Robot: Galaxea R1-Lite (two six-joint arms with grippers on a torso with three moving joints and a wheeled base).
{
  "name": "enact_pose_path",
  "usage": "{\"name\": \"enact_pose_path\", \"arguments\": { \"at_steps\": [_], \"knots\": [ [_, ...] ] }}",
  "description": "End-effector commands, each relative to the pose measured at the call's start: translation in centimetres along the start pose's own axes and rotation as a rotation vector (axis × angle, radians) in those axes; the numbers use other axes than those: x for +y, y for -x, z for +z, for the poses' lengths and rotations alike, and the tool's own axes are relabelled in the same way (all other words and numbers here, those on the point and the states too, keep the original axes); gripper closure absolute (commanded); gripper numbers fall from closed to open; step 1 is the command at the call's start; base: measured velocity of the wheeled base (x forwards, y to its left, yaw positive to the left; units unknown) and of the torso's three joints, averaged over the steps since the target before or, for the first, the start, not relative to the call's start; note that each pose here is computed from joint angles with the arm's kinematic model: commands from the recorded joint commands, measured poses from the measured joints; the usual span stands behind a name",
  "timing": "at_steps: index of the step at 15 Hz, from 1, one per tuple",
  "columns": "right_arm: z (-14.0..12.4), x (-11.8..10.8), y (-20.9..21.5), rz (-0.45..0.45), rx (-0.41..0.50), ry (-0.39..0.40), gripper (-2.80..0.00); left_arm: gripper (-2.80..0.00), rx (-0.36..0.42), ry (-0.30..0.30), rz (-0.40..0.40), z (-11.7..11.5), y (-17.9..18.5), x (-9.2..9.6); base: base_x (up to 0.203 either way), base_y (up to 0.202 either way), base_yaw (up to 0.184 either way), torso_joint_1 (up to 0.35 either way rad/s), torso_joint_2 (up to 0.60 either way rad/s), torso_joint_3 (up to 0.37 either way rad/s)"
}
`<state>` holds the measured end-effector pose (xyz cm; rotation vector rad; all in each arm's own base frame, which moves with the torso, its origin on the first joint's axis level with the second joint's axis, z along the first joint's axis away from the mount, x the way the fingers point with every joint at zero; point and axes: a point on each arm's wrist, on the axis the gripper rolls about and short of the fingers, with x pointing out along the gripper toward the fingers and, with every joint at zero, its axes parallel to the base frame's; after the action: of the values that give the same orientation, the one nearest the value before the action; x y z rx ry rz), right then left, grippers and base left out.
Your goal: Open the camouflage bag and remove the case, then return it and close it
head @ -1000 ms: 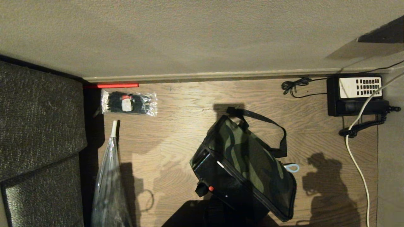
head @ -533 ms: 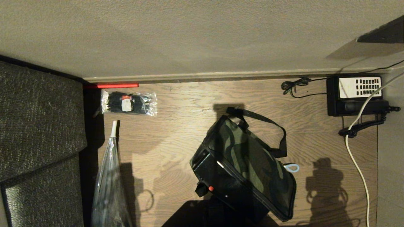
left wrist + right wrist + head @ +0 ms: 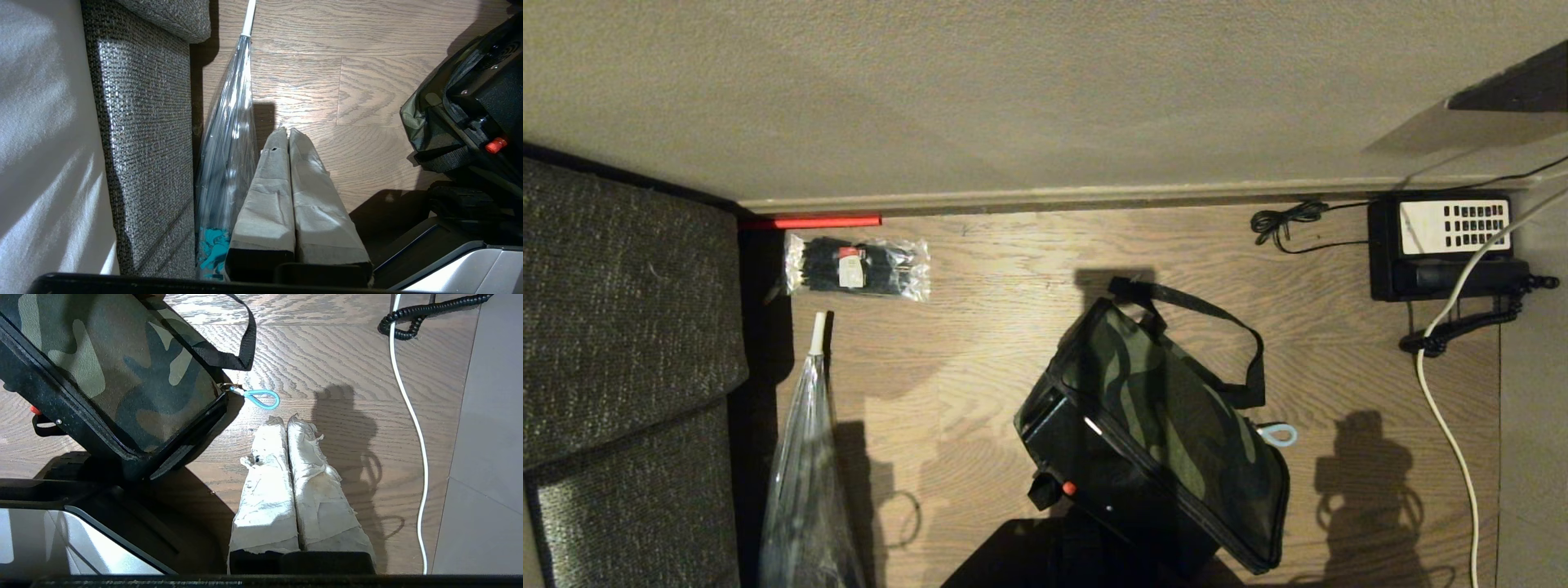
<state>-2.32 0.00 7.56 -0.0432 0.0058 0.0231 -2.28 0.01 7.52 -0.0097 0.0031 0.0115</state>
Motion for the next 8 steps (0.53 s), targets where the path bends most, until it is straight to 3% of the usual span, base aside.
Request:
{"name": "enact_pose_path", "arguments": {
  "at_steps": [1,8],
  "knots": [
    [-0.01,0.0,-0.02,0.002,0.003,0.0,0.0,0.0,0.001,0.002,0.001,-0.09,-0.01,0.0,0.0,0.0,0.0,0.0,0.0,0.0],
    [0.01,0.0,-0.02,0.002,0.003,0.001,0.0,0.0,0.003,0.006,0.002,-0.09,-0.02,0.0,0.0,0.0,0.0,0.001,0.0,0.021]
  ]
}}
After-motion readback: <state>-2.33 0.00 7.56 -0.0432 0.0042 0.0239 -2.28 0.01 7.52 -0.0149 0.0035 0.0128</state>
